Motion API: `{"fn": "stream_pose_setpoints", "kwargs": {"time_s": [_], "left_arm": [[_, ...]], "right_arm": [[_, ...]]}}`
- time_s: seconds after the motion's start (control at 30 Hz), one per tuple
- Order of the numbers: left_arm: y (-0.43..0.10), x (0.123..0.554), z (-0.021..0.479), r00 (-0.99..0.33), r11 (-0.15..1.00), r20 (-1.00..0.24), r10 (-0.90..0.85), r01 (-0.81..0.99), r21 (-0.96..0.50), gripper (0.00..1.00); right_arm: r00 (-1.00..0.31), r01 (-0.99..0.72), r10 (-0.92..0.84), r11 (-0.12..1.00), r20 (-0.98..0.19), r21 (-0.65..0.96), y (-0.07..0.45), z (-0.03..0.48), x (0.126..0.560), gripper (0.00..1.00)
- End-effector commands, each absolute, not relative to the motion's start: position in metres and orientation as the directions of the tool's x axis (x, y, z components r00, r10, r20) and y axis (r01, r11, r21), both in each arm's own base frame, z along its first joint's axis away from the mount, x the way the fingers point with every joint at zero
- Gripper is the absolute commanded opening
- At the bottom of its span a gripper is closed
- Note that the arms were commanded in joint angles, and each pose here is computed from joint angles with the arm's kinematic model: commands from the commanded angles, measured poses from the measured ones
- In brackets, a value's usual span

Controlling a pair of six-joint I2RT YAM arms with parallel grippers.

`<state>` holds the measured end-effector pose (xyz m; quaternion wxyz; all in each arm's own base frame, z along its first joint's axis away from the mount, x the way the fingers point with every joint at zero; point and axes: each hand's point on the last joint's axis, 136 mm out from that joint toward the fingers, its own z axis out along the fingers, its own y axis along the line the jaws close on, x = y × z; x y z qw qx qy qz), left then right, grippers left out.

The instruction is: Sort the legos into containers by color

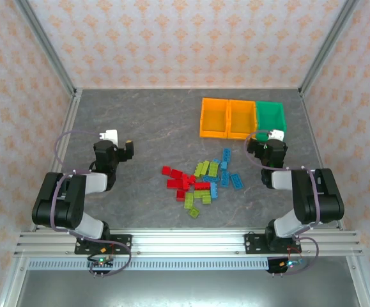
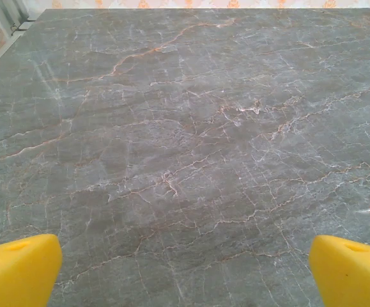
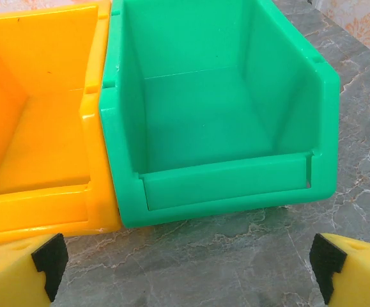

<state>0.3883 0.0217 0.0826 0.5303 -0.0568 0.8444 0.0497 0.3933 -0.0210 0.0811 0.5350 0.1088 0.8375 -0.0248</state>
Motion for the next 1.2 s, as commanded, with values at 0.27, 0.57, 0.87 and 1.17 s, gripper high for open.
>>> {"fn": "stream_pose_setpoints", "kwargs": {"time_s": [0.27,0.57,0.87,1.17], "left_arm": [[0.023,0.394,0.093,-0.392,0.986,-0.919,-0.045,-0.163,0.021,1.00],[0.023,0.394,0.093,-0.392,0.986,-0.919,-0.044,-0.163,0.022,1.00],[0.019,0.389,0.106,-0.375,0.987,-0.927,-0.021,-0.157,0.041,0.99],[-0.062,0.339,0.202,-0.351,0.999,-0.936,0.016,0.041,0.001,1.00]], "right_arm": [[-0.382,0.201,0.151,0.976,-0.912,0.078,-0.022,0.088,0.395,0.99],[-0.375,0.222,0.160,0.972,-0.913,0.079,-0.026,0.089,0.394,0.99],[-0.346,0.532,0.441,0.819,-0.828,0.214,-0.058,0.151,0.348,0.99],[-0.720,0.388,0.528,0.844,-0.450,0.370,0.047,0.146,0.275,1.00]]}}
